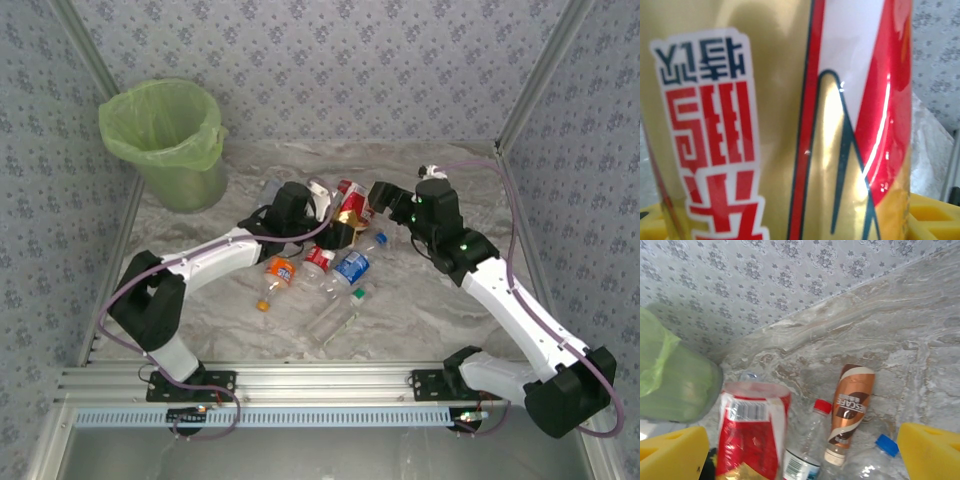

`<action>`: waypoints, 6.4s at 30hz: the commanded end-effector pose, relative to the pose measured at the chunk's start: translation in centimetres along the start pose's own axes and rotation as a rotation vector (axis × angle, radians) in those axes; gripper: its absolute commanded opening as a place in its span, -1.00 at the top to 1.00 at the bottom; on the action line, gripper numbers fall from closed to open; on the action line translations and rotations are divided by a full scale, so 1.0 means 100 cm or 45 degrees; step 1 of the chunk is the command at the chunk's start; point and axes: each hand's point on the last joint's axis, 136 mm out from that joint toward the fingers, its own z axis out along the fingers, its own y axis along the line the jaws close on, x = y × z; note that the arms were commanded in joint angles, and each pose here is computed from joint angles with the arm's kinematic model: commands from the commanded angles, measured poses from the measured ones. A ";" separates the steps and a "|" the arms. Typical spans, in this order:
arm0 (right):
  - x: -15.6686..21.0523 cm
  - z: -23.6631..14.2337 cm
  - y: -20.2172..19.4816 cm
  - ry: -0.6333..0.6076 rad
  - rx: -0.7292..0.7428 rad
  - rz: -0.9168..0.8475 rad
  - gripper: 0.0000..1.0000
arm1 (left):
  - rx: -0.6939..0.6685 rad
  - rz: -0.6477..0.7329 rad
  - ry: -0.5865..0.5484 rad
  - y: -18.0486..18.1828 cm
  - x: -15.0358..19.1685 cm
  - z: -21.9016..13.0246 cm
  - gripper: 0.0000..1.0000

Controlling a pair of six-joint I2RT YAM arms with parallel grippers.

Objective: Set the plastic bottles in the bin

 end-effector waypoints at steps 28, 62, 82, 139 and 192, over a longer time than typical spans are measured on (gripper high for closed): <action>-0.011 -0.003 0.006 -0.229 -0.056 -0.154 -0.98 | -0.939 0.061 -0.391 0.100 -0.147 -0.167 0.14; -0.012 -0.021 0.003 -0.232 -0.052 -0.088 -0.98 | -1.479 -0.015 -0.717 0.248 -0.211 -0.360 0.14; -0.004 -0.038 -0.014 -0.214 0.017 -0.062 -0.98 | -1.336 -0.419 -0.725 0.354 -0.222 -0.317 0.12; 0.086 0.005 -0.104 0.089 0.460 0.032 -0.96 | -0.848 -0.587 -0.647 0.285 -0.233 -0.292 -0.98; 0.180 0.128 -0.083 0.446 0.542 0.394 -0.73 | -0.297 -0.553 -0.291 0.069 -0.033 -0.128 -0.98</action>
